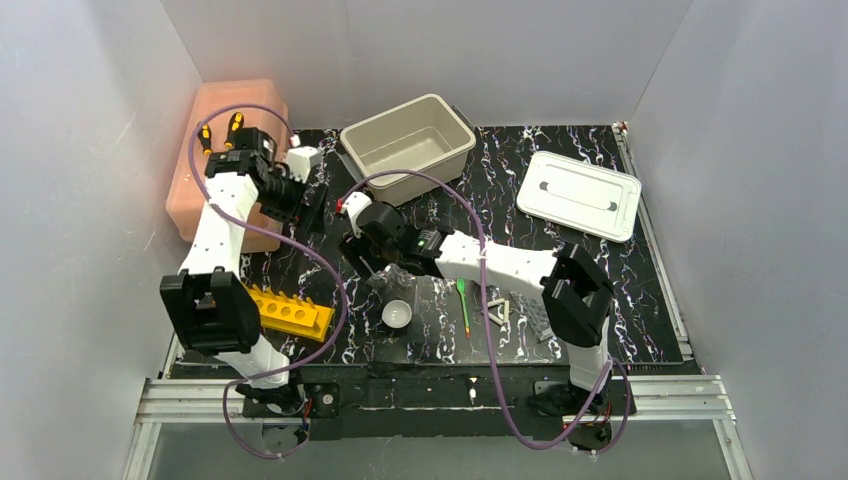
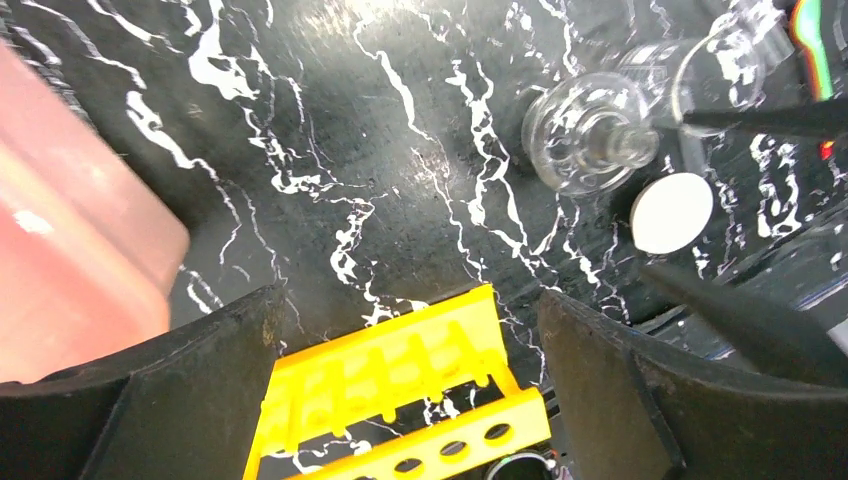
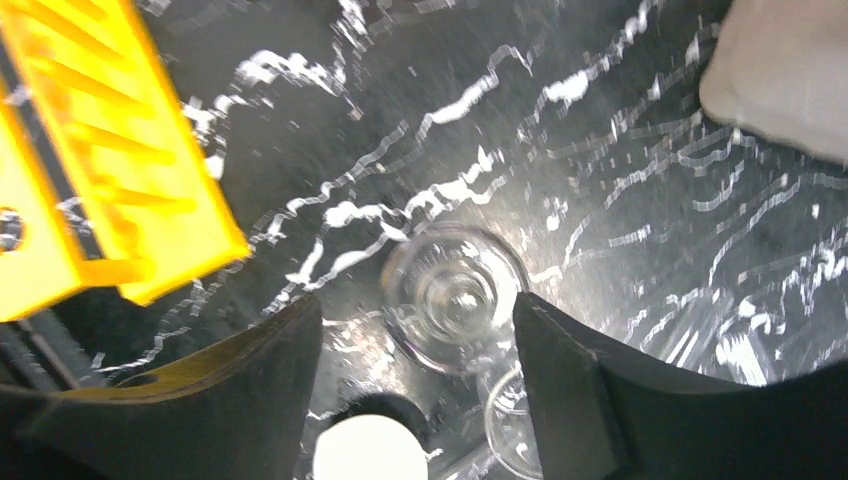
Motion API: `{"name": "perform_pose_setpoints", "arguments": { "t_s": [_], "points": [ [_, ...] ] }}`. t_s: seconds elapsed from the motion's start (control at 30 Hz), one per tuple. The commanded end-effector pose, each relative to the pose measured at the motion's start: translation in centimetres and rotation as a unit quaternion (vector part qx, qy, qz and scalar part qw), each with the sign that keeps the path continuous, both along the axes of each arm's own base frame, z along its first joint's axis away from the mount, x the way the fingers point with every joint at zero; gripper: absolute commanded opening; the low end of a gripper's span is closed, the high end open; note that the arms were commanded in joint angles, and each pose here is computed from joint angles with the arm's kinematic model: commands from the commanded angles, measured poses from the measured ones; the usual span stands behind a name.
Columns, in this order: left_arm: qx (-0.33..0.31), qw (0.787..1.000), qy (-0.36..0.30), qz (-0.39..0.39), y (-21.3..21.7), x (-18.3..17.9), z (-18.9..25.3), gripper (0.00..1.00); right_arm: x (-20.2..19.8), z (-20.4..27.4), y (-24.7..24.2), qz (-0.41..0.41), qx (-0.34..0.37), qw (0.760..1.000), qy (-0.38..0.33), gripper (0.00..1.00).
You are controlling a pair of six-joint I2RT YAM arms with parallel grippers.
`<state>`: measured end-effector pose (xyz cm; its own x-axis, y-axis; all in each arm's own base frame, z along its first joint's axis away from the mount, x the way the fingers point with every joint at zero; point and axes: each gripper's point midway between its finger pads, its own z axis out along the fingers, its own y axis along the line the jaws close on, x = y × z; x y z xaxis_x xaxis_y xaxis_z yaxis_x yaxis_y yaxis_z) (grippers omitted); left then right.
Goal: Organize the chemistry lab equipment
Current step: Adjust the test tube rack at the center of the board.
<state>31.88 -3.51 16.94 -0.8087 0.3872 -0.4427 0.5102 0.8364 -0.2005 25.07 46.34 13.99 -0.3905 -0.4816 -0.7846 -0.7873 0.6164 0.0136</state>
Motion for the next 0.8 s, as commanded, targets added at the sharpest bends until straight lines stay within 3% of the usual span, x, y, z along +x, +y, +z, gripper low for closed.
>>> {"name": "perform_pose_setpoints", "arguments": {
  "t_s": [0.0,0.17,0.33,0.4,0.57,0.77],
  "points": [
    [-0.011,0.999,-0.013,0.034,-0.2,-2.8,5.8,0.98,-3.5,8.4,5.0,0.112,0.1,0.988,-0.03,0.8],
    [0.036,0.997,0.01,0.064,2.7,-6.3,7.5,0.98,-9.0,8.1,9.8,0.243,0.121,0.962,0.016,0.85],
    [0.11,0.985,0.065,0.114,7.3,-12.4,6.1,0.98,-11.9,4.8,12.6,0.3,0.123,0.943,0.076,0.84],
    [0.13,0.978,0.089,0.138,9.4,-15.2,5.1,0.98,-12.6,3.7,13.1,0.311,0.131,0.936,0.098,0.83],
    [0.186,0.968,0.077,0.152,14.0,-19.3,4.5,0.98,-13.3,1.8,13.5,0.314,0.133,0.931,0.13,0.81],
    [0.229,0.955,0.08,0.171,17.5,-20.6,1.8,0.98,-13.3,0.8,13.5,0.305,0.128,0.933,0.138,0.79]
  ]
}}
